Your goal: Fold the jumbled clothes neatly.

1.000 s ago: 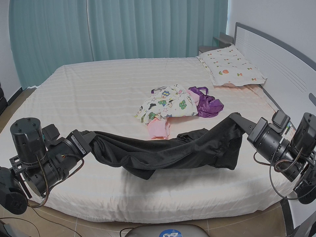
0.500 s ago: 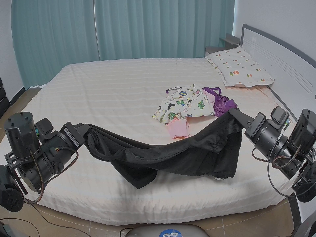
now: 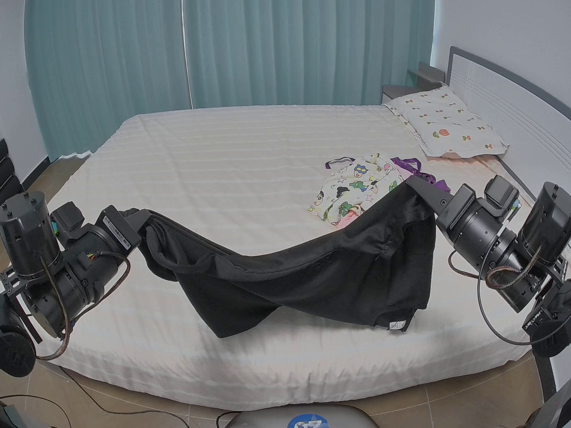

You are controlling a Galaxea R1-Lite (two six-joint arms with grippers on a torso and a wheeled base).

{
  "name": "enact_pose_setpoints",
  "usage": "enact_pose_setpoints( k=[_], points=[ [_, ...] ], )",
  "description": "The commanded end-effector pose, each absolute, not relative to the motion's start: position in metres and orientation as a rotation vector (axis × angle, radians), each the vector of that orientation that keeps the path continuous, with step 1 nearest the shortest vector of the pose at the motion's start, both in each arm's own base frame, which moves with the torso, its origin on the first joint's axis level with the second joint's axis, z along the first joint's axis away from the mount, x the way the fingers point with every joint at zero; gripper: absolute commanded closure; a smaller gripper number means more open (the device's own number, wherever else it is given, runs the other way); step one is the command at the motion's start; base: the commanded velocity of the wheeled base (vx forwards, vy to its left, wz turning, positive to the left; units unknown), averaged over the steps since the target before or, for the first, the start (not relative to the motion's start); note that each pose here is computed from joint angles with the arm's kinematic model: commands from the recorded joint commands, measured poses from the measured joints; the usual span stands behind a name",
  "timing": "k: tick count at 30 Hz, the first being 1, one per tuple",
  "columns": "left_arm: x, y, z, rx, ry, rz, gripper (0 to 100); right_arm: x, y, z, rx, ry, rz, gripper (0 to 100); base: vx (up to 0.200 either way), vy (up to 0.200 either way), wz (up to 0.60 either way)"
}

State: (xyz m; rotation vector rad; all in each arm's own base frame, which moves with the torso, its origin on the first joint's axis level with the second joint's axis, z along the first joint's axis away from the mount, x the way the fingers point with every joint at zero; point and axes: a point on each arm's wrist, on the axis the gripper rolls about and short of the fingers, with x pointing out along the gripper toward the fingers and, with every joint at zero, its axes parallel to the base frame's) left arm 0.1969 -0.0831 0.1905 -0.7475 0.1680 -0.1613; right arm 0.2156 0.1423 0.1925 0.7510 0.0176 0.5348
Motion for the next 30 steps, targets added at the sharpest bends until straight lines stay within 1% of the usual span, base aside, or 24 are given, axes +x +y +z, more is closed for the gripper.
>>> enact_pose_setpoints(
  k=[1, 7, 11, 17, 29, 30],
  points=[
    [0.197, -0.079, 0.195, -0.755, 0.144, -0.153, 100, 0.216, 0.146, 0.191, 0.751, 0.023, 0.545, 100, 0.0, 0.2, 0.0],
    [0.195, -0.077, 0.198, -0.757, 0.13, -0.152, 100, 0.216, 0.146, 0.191, 0.751, 0.022, 0.547, 100, 0.0, 0.2, 0.0],
    [0.192, -0.077, 0.194, -0.755, 0.148, -0.163, 100, 0.217, 0.14, 0.192, 0.752, 0.011, 0.529, 100, 0.0, 0.2, 0.0],
    [0.191, -0.076, 0.194, -0.755, 0.145, -0.156, 100, 0.211, 0.137, 0.195, 0.754, 0.005, 0.535, 100, 0.0, 0.0, 0.0],
    [0.188, -0.077, 0.188, -0.746, 0.174, -0.158, 100, 0.209, 0.136, 0.188, 0.752, 0.034, 0.532, 100, 0.0, 0.0, 0.0],
    [0.188, -0.077, 0.188, -0.746, 0.174, -0.158, 100, 0.208, 0.135, 0.187, 0.751, 0.037, 0.532, 100, -0.2, 0.0, 0.0]
  ],
)
